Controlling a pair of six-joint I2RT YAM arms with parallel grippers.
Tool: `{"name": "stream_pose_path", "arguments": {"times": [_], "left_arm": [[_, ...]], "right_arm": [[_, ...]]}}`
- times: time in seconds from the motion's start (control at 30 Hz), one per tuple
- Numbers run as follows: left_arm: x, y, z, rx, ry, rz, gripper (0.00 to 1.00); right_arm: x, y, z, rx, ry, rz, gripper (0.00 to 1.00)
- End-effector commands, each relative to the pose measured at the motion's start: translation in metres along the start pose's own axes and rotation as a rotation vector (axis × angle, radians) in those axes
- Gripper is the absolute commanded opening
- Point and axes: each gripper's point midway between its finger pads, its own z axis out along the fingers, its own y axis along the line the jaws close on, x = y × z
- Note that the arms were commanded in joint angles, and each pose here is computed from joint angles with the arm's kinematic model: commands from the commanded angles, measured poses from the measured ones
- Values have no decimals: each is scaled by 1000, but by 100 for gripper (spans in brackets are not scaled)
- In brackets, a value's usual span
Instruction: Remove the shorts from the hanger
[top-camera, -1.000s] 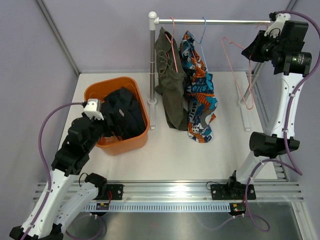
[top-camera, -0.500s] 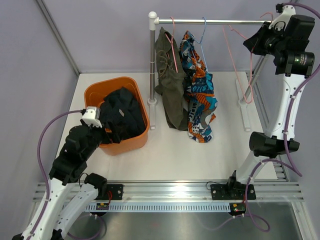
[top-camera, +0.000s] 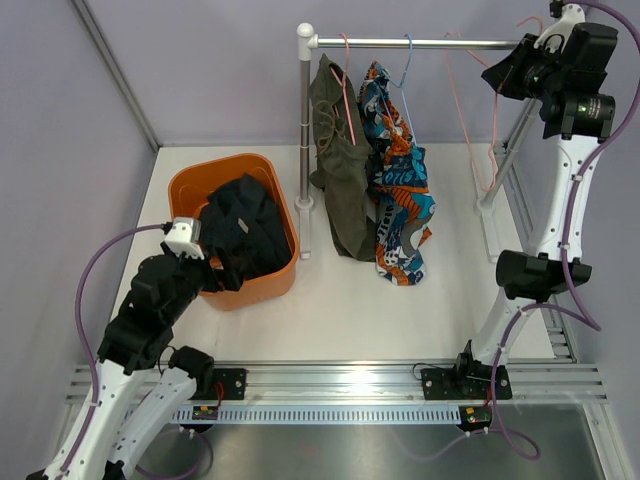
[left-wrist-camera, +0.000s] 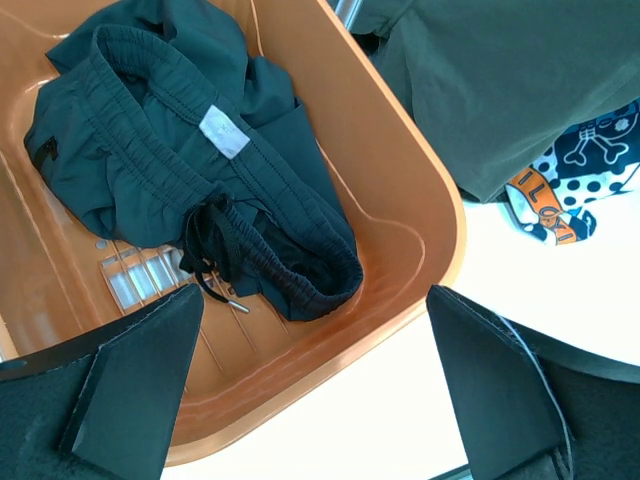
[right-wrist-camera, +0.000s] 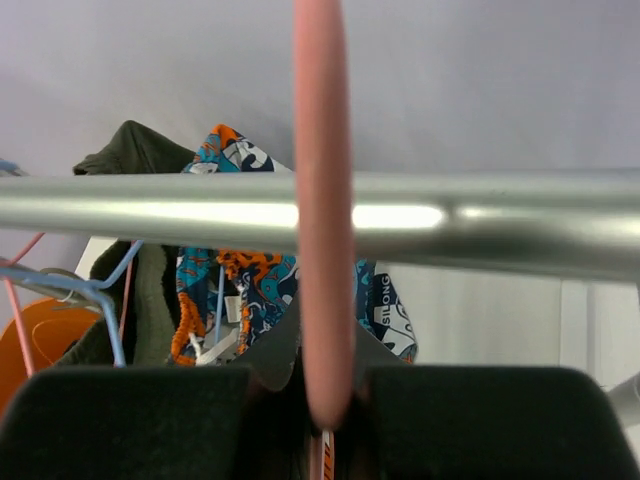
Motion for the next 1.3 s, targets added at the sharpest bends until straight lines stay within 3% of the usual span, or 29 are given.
{"name": "stream_pose_path", "arguments": {"times": [0.0,0.3,0.53,0.63,0.8,0.93,1.27], "left_arm": [[-3,-4,0,23,-20,12,99],[0,-2,3,14,-10,7,99],[0,-3,3,18,-9,8,99],[1,-3,3,18,-8,9,99],[1,-4,3,22,-8,10,99],[1,-4,3,23,-6,11,99],[0,-5,2,30,-12,11,99]], "right_arm": [[-15,7,10,-50,-56,-5,0],[19,-7,31,-13,30,-2,0],[25,-5,18,54,30,-28,6],[24,-6,11,89,26,-26,11],[21,-9,-4,142,4,-20,33],[11,-5,-22,178,-31,-18,45],[-7,11,-81,239,-143,18,54]]}}
